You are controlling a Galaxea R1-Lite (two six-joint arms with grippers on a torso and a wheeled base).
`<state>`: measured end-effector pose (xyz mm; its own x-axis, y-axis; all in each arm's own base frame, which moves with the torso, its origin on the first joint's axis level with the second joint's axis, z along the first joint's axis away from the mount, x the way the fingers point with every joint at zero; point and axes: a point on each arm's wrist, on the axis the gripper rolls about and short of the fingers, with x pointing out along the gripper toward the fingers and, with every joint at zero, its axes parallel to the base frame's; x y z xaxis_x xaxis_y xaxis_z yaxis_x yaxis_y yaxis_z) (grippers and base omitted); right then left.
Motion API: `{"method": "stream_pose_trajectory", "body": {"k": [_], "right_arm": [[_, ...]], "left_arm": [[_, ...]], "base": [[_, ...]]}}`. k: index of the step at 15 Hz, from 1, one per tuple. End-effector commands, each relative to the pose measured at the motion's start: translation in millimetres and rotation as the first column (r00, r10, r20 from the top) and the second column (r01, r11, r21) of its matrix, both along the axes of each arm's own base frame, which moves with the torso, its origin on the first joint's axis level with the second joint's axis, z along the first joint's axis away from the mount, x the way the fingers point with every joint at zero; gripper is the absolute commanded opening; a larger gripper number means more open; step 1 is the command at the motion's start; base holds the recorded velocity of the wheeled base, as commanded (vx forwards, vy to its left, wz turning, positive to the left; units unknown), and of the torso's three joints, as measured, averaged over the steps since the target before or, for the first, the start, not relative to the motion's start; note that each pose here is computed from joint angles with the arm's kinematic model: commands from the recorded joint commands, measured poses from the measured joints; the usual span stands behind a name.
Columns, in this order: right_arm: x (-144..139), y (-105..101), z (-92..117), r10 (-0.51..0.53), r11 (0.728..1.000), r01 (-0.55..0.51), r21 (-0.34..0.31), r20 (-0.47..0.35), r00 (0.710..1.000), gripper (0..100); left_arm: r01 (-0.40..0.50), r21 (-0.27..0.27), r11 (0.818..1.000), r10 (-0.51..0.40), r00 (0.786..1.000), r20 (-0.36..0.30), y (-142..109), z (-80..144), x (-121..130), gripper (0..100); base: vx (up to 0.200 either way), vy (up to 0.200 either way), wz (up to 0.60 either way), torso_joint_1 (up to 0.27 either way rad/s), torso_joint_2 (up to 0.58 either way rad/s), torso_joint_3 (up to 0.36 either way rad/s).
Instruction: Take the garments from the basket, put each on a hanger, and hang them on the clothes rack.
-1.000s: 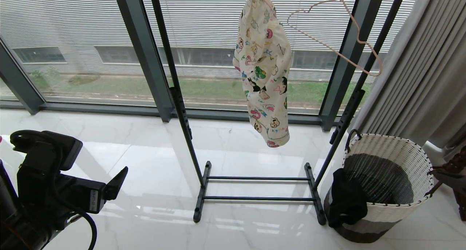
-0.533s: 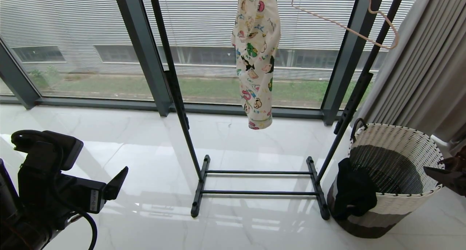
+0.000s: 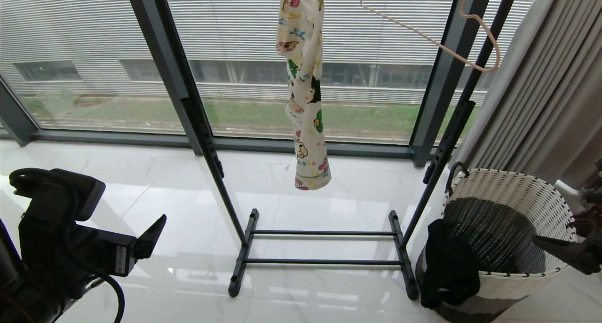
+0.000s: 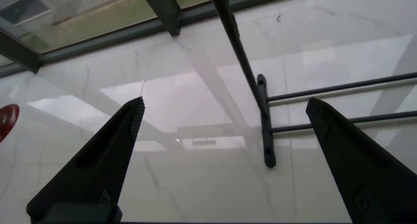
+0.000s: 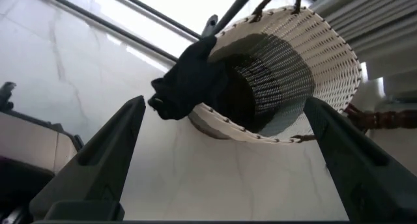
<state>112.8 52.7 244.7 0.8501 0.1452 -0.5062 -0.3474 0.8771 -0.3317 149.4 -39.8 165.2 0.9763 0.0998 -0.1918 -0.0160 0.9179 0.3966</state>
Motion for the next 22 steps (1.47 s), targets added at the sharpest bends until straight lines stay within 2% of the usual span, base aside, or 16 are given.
{"method": "stream_pose_trajectory", "body": {"k": [1, 4, 6, 9, 11, 12, 13, 14, 20, 22], "right_arm": [[-1, 1, -14, 0.048, 0.998, -0.05, -0.039, -0.049, 0.998, 100], [0, 8, -37, 0.223, 0.964, -0.241, -0.113, -0.15, 0.963, 100], [4, 15, -68, 0.273, 0.929, -0.323, -0.178, -0.257, 0.927, 100], [16, 31, -129, 0.35, 0.868, -0.428, -0.251, -0.303, 0.887, 100], [21, 35, -152, 0.369, 0.828, -0.479, -0.292, -0.358, 0.858, 100], [25, 36, -158, 0.347, 0.828, -0.467, -0.31, -0.372, 0.861, 100], [29, 34, -162, 0.291, 0.836, -0.426, -0.345, -0.38, 0.878, 100], [32, 32, -164, 0.266, 0.841, -0.41, -0.353, -0.391, 0.881, 100], [49, 41, -180, 0.257, 0.846, -0.397, -0.356, -0.381, 0.888, 100], [54, 37, -191, 0.214, 0.854, -0.369, -0.366, -0.401, 0.891, 100]], "left_arm": [[0.0, 0.001, 1.0, 0.0, 1.0, -0.001, 0, 0, 0, 100], [0.0, -0.001, 1.0, 0.0, 1.0, 0.006, 0, 1, -1, 100], [0.0, -0.005, 1.0, 0.0, 1.0, 0.012, 1, 2, -2, 100], [0.0, -0.005, 1.0, 0.0, 1.0, 0.017, 1, 3, -3, 100], [0.001, -0.008, 1.0, 0.0, 1.0, 0.031, 2, 5, -5, 100], [-0.001, -0.008, 1.0, 0.001, 0.999, 0.032, 2, 5, -6, 100], [-0.003, -0.01, 1.0, 0.003, 0.999, 0.033, 3, 4, -8, 100], [-0.002, -0.006, 1.0, 0.003, 1.0, 0.027, 4, 1, -11, 100], [-0.006, -0.008, 1.0, 0.006, 0.999, 0.031, 5, 1, -13, 100], [-0.007, -0.009, 1.0, 0.007, 0.999, 0.036, 5, 2, -13, 100]], "base": [[0.2, 0.0, 0.0, 0.002, 0.0, 0.007], [0.067, 0.0, 0.0, 0.001, 0.0, 0.002], [0.0, 0.0, 0.0, 0.0, 0.0, 0.0], [0.0, 0.0, 0.0, 0.0, 0.0, 0.0], [0.0, 0.0, 0.0, 0.0, 0.0, 0.0], [0.0, 0.0, 0.0, 0.0, 0.0, 0.0], [0.0, 0.0, 0.0, 0.0, 0.0, 0.0], [0.0, 0.0, 0.0, 0.0, 0.0, 0.0], [0.0, 0.0, 0.0, 0.0, 0.0, 0.0], [0.0, 0.0, 0.0, 0.0, 0.0, 0.0]]}}
